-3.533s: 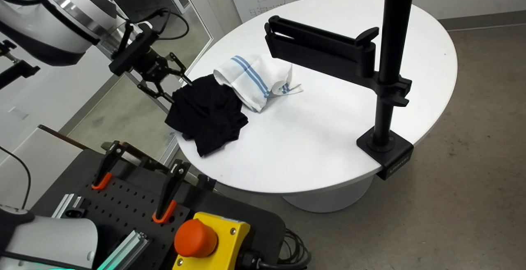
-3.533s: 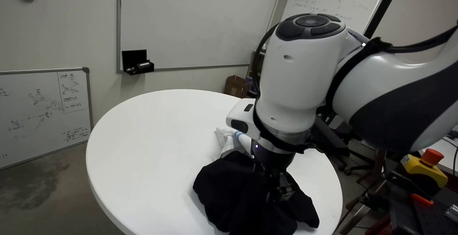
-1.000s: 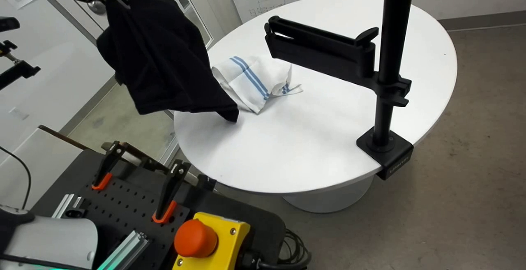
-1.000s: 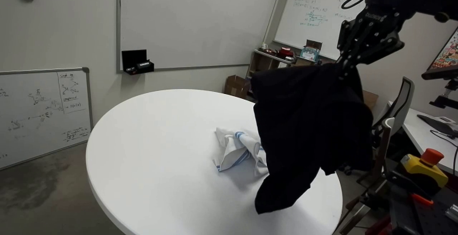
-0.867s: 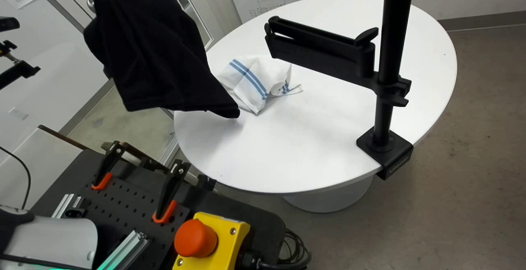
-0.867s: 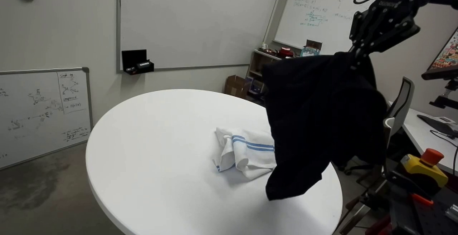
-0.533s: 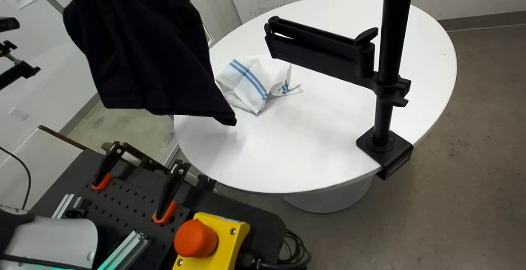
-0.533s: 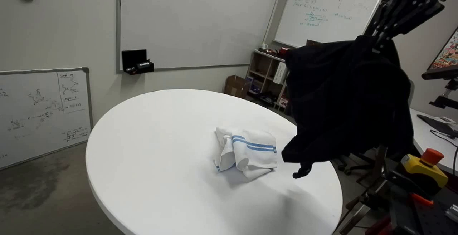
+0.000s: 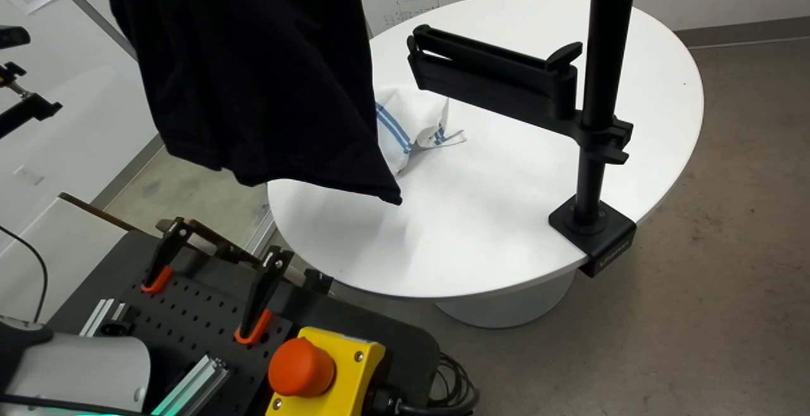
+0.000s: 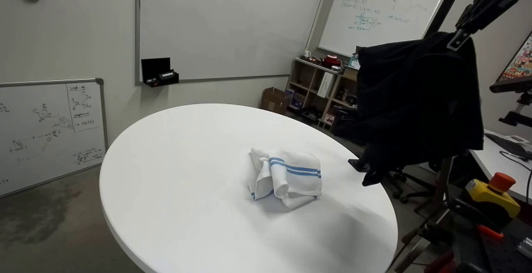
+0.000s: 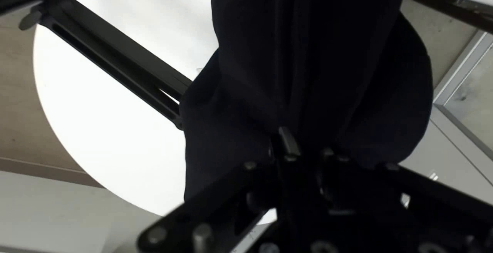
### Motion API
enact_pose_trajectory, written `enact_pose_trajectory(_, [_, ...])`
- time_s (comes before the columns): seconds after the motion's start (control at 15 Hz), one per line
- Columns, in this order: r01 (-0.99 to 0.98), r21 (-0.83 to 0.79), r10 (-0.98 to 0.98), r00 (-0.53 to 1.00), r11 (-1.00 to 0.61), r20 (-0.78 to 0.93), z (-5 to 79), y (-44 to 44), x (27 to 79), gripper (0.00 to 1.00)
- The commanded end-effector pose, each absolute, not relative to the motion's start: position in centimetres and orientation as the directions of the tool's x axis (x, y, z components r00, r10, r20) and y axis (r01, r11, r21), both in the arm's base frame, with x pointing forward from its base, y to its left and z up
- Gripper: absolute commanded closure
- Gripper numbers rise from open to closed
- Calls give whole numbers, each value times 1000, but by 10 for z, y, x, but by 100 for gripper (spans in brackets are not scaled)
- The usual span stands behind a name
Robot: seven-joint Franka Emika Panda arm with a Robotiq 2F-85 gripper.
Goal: Hang the black shirt on the stand
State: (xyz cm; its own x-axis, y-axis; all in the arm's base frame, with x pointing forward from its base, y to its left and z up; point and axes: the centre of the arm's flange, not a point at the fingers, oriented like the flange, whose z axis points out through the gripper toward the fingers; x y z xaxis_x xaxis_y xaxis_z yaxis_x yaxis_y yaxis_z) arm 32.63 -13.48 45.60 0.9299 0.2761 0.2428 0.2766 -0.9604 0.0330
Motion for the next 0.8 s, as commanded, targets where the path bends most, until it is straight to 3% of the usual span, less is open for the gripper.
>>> enact_pose_trajectory(0.0, [136, -1, 131, 957, -991, 258, 469, -167, 328, 97])
enact_pose_trajectory(0.73, [-169, -45, -175, 966, -984, 190, 464, -245, 359, 97])
